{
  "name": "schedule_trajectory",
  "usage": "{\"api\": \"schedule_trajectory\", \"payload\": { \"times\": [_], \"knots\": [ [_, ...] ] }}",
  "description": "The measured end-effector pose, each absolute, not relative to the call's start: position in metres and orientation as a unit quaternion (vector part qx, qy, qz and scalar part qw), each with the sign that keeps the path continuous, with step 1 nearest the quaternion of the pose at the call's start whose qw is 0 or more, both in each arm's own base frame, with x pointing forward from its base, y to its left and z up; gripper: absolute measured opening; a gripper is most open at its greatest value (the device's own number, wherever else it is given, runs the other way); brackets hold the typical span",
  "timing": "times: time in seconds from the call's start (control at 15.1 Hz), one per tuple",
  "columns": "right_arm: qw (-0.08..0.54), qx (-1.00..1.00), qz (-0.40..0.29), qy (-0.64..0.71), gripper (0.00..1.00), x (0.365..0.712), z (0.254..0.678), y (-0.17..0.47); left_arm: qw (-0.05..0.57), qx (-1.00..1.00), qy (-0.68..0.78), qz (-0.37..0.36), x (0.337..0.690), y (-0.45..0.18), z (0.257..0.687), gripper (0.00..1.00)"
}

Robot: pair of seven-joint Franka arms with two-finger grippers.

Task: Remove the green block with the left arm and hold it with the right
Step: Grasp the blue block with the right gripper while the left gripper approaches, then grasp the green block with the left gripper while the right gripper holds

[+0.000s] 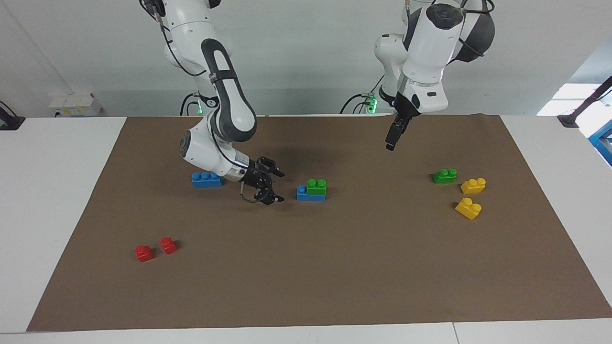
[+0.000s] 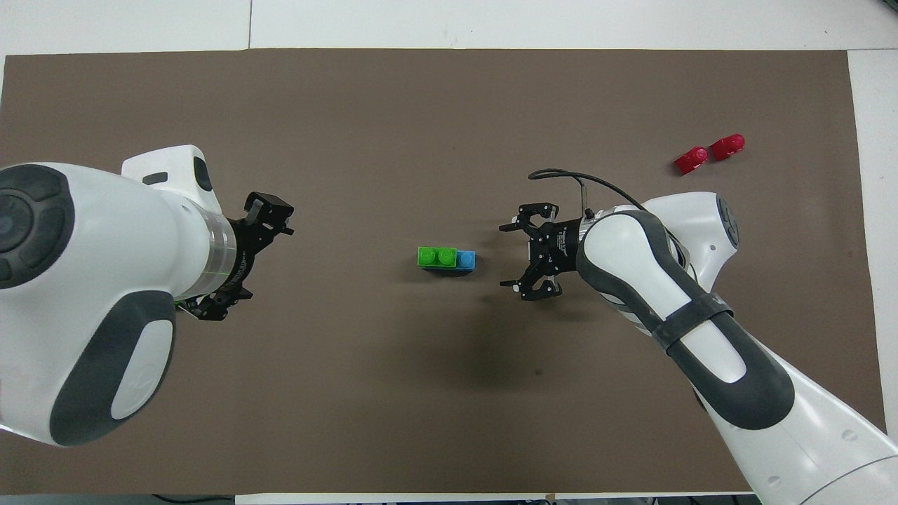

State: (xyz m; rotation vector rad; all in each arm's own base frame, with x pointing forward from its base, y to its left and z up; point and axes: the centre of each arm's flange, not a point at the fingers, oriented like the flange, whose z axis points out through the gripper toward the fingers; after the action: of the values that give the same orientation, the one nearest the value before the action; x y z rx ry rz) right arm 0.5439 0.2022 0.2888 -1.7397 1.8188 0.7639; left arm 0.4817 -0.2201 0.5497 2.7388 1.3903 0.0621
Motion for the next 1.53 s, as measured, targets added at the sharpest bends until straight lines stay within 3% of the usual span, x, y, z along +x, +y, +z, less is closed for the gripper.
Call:
{"api": "schedule_trajectory", "payload": {
  "times": [0.4, 0.73, 1.53],
  "knots": [
    [0.256, -0.637, 0.264, 0.678, 1.0, 0.538, 0.276, 0.224, 0.062, 0.842, 0.536, 0.023, 0.458, -0.279, 0.526, 1.0],
    [0.256, -0.632, 0.257, 0.685, 1.0, 0.533, 0.265, 0.237, 0.067, 0.802, 0.594, 0.011, 0.455, -0.329, 0.479, 1.0],
    [0.265, -0.625, 0.237, 0.695, 1.0, 0.523, 0.25, 0.263, 0.063, 0.723, 0.688, -0.002, 0.453, -0.382, 0.411, 1.0]
  ]
}}
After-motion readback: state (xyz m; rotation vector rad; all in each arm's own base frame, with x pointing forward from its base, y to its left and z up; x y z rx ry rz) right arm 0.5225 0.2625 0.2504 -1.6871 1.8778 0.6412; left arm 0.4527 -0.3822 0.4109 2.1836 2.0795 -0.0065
